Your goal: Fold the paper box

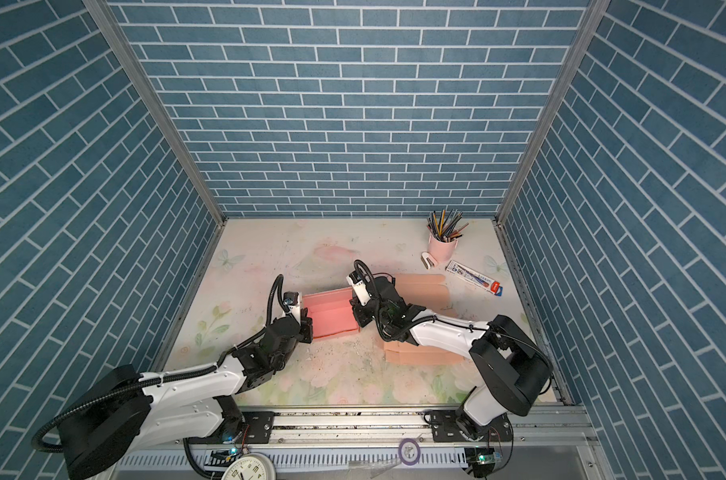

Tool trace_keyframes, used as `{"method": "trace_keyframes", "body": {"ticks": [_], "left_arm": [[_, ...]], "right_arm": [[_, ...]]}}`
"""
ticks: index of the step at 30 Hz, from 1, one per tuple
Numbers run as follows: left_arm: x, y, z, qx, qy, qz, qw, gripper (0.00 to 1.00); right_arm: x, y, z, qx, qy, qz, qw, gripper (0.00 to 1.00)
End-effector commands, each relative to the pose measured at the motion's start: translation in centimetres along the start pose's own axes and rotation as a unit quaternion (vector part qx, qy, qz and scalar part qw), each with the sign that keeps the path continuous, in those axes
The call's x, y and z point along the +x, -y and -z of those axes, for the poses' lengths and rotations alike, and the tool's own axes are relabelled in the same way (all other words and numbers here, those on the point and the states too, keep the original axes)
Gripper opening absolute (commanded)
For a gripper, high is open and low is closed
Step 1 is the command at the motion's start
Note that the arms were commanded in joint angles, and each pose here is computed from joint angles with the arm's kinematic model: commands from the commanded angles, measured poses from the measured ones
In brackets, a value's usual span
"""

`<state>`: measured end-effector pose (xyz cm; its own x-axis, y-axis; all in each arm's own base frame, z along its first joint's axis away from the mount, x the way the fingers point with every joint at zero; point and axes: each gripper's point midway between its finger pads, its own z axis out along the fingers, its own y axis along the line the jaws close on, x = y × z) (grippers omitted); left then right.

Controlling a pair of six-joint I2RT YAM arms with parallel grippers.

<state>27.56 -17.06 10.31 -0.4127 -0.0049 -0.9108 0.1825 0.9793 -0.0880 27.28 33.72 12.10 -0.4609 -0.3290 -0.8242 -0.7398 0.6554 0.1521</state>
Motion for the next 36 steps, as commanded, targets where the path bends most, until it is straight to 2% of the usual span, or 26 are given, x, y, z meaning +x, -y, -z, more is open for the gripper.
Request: {"method": "trace_keyframes", "body": {"ticks": [1,10,21,28,36], "left_arm": [[0.4,0.4,0.2,0.006,0.008,0.003,1.000,0.02],[1.9,0.6,0.7,-0.002,0.019,0.000,1.000,0.02],[3.2,1.6,0.5,0.000,0.010,-0.015,1.000,0.01],[2.6,2.5,0.6,0.009,0.012,-0.018,1.000,0.01],[2.8,2.7,0.6,0.017,0.010,-0.002,1.000,0.01]], "right_arm": [[-0.1,-0.5,0.7,0.001,0.011,-0.012,1.000,0.13],[2.4,-0.1,2.2,0.027,-0.005,-0.006,1.000,0.13],[6.2,1.6,5.3,0.060,0.001,-0.035,0.998,0.15],[5.2,3.9,7.4,0.097,0.015,-0.072,0.993,0.17],[3.1,6.6,6.5,0.076,0.040,-0.125,0.988,0.16]]}}
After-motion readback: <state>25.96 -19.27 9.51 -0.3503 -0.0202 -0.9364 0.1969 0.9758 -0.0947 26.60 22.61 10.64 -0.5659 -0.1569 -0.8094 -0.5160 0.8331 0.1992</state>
